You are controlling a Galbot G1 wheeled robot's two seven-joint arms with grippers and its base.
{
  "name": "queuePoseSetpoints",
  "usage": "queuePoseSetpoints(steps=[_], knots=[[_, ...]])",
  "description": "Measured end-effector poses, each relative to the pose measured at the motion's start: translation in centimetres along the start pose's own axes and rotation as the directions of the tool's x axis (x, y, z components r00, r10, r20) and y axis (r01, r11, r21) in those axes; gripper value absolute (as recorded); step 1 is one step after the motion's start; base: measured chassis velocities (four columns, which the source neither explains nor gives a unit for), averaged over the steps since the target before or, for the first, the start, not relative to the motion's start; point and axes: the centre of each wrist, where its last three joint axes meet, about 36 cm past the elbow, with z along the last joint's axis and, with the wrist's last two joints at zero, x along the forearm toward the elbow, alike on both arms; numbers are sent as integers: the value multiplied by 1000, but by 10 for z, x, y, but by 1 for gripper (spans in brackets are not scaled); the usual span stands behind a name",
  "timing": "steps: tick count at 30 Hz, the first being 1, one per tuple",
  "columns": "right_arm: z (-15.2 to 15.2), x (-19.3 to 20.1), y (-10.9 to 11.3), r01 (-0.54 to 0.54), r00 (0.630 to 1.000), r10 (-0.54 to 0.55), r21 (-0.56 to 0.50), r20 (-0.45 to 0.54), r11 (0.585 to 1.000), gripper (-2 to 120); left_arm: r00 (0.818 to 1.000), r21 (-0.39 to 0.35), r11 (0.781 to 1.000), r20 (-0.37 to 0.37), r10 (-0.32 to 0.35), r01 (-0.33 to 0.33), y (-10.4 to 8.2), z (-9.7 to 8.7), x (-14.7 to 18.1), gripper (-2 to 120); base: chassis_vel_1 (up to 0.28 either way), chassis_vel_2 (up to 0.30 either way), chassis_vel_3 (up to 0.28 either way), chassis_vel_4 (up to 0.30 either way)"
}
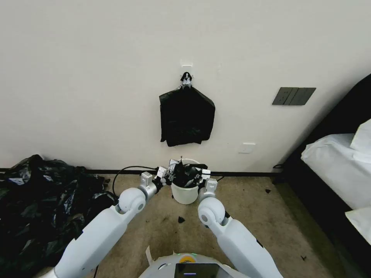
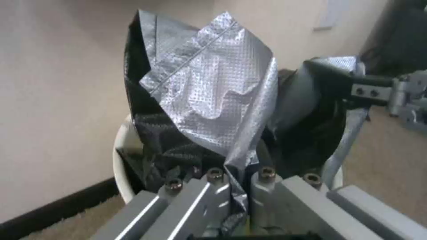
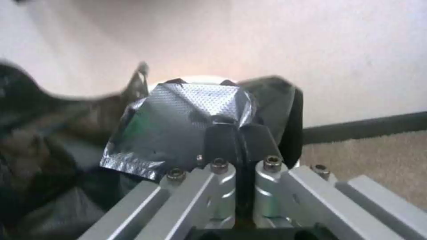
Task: Place a trash bag onto the trash bin.
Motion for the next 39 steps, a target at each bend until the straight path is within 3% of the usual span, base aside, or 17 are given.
queuePoseSetpoints(steps=[5,11,18,29,39], knots=[[3,-6,-1,-8,1000,8,-42,3,999,0,1000,-7,1000,2,-23,23,-1,11,-1,0,0,0,0,0],[20,-10,-1,-26,999,23,-90,-35,996,0,996,-88,992,26,-88,90,-10,35,6,0,0,0,0,0],[17,9,-1,-37,998,30,-114,-63,993,0,990,-146,980,44,-132,137,-28,39,28,0,0,0,0,0],[46,36,-10,-79,989,78,0,-121,997,0,967,-270,930,18,-254,250,-51,61,51,0,0,0,0,0],[71,42,-17,-88,988,98,89,-121,992,0,962,-275,927,-18,-272,257,-63,75,55,0,0,0,0,0]])
